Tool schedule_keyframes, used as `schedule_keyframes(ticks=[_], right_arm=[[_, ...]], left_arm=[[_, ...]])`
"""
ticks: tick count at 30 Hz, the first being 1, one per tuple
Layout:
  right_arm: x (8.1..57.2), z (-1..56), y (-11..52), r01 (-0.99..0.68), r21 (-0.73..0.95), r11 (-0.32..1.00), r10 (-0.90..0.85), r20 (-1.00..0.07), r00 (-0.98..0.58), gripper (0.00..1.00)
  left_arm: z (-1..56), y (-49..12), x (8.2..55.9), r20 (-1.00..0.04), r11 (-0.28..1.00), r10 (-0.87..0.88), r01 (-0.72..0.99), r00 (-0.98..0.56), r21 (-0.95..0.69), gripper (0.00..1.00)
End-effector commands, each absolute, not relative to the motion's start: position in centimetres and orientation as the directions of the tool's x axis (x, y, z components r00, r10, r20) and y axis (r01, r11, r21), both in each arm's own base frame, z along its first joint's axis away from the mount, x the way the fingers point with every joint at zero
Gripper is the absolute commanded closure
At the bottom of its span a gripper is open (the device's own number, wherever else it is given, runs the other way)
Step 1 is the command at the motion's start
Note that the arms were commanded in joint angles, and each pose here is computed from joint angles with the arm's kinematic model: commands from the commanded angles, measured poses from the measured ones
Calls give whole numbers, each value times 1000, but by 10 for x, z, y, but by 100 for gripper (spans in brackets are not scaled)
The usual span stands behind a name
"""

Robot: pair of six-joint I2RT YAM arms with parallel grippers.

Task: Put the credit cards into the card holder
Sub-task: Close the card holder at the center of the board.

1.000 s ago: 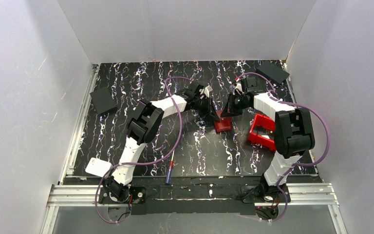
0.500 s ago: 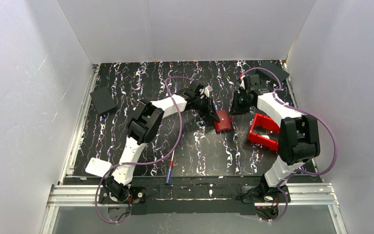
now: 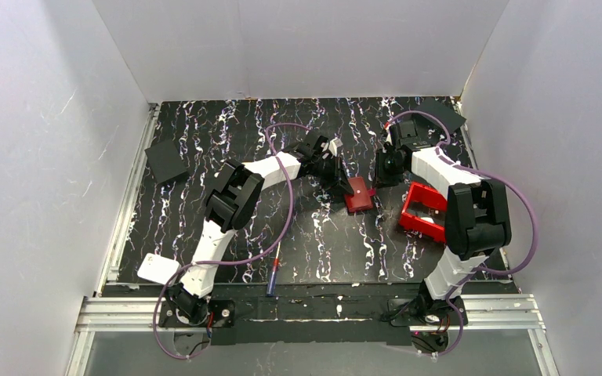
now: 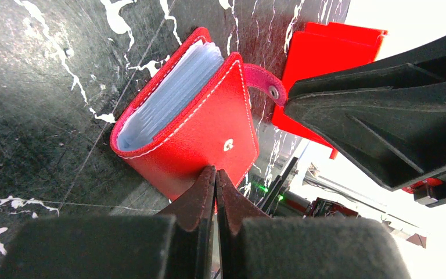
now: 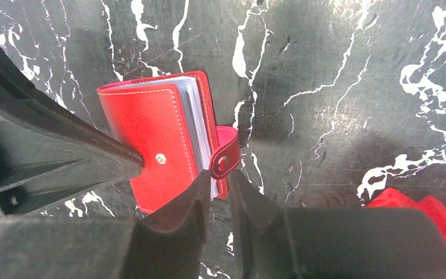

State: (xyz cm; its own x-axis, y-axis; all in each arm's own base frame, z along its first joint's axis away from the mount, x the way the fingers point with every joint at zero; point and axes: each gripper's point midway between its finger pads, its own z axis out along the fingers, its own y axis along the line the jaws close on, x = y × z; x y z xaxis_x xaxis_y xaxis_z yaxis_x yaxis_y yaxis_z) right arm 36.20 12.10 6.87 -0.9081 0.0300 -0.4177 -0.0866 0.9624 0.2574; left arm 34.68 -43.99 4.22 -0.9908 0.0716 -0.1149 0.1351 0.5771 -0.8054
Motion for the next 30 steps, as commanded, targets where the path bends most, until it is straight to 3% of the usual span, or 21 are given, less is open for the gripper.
schedule_keyframes(ticks=[1,4,11,30], right_arm=[[375,77,126,-109,267,958,24,-449,-893,75],[376,76,126,-108,269,957,25,-449,-893,75],[375,84,131,-131,287,949,19,-468,-884,63],[373,91,135,-153,310,938,17,-483,-876,61]], left_arm=[[18,-434,343,-98,633,75,123,-992,-764,100],[18,-434,343,-96,633,74,121,-993,-765,100],[19,-435,344,-100,630,73,123,-992,-767,100],[18,-435,343,-98,629,77,125,-992,-767,100]])
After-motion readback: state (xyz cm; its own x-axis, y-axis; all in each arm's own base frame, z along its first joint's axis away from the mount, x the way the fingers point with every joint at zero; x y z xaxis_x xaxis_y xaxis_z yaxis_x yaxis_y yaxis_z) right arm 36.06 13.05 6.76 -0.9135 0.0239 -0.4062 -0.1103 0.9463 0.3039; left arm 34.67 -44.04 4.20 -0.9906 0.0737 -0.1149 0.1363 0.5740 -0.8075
